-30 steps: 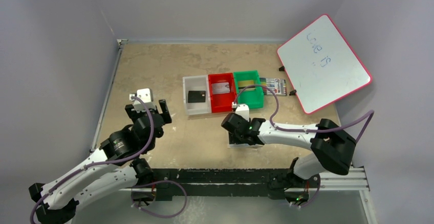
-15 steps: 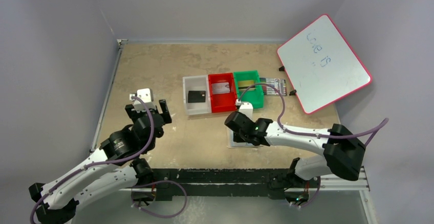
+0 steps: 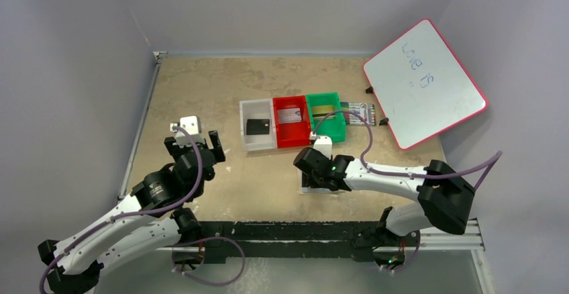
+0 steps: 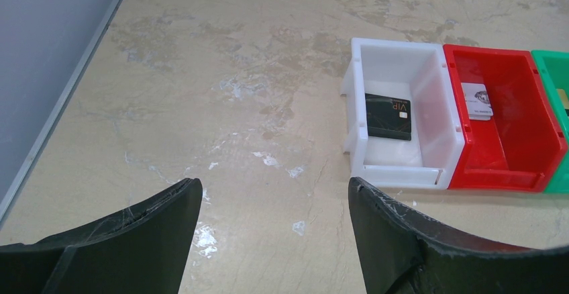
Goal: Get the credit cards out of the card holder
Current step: Remove the credit card from the card holder.
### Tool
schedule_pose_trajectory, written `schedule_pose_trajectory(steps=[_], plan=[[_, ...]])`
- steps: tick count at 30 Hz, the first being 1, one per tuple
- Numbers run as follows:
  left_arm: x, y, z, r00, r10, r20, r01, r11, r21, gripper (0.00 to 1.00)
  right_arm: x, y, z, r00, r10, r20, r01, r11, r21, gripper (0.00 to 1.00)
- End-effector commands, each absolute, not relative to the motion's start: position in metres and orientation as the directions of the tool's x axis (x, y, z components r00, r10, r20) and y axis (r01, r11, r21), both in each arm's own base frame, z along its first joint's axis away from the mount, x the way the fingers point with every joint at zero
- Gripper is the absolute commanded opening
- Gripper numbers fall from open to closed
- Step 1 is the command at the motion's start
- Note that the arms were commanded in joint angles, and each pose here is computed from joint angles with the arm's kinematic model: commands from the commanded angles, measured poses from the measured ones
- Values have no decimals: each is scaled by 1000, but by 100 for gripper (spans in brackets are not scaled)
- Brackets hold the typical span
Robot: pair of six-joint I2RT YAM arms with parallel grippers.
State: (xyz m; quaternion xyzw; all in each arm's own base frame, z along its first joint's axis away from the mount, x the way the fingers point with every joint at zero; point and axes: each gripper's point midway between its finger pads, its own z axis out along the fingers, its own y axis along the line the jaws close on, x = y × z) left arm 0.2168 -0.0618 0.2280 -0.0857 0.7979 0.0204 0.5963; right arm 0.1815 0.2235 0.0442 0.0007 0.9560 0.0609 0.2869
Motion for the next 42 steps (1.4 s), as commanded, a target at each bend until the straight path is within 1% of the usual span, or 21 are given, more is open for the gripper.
schedule_pose_trajectory(steps=[1, 5, 10, 13, 16, 22, 25, 29, 32, 36, 38, 42], plan=[[219, -62, 244, -243, -149, -958, -170, 979, -110, 80, 181, 220, 34, -848, 9, -531, -30, 998, 64, 53], [219, -62, 244, -243, -150, -958, -170, 979, -111, 80, 180, 216, 25, -858, -9, -513, -24, 999, 24, 51], [219, -62, 244, -242, -151, -958, -170, 979, -112, 80, 180, 217, 24, -857, -8, -515, -29, 999, 33, 36], [219, -61, 244, -241, -151, -959, -171, 979, -111, 80, 179, 216, 23, -857, -7, -515, -28, 999, 32, 29], [219, -62, 244, -242, -153, -958, -170, 979, -113, 80, 179, 214, 22, -858, -6, -514, -21, 1000, 23, 25], [219, -62, 243, -246, -147, -958, -170, 980, -106, 80, 180, 214, 23, -853, 5, -521, -12, 999, 30, 11], [219, -62, 244, -245, -146, -958, -170, 980, -106, 80, 182, 214, 24, -848, 14, -529, -5, 999, 33, 0], [219, -62, 243, -246, -146, -958, -171, 980, -106, 80, 185, 216, 30, -839, 34, -542, 7, 999, 52, 0], [219, -62, 244, -245, -148, -958, -170, 980, -107, 80, 189, 220, 38, -827, 73, -557, 17, 994, 105, 0], [219, -62, 243, -246, -146, -958, -170, 980, -106, 80, 198, 232, 55, -810, 142, -570, -5, 969, 248, 0], [219, -63, 243, -247, -145, -958, -167, 980, -105, 80, 199, 247, 67, -805, 157, -573, -60, 938, 342, 0], [220, -70, 241, -252, -175, -952, -150, 979, -140, 80, 197, 270, 91, -793, 169, -585, -158, 871, 465, 0]])
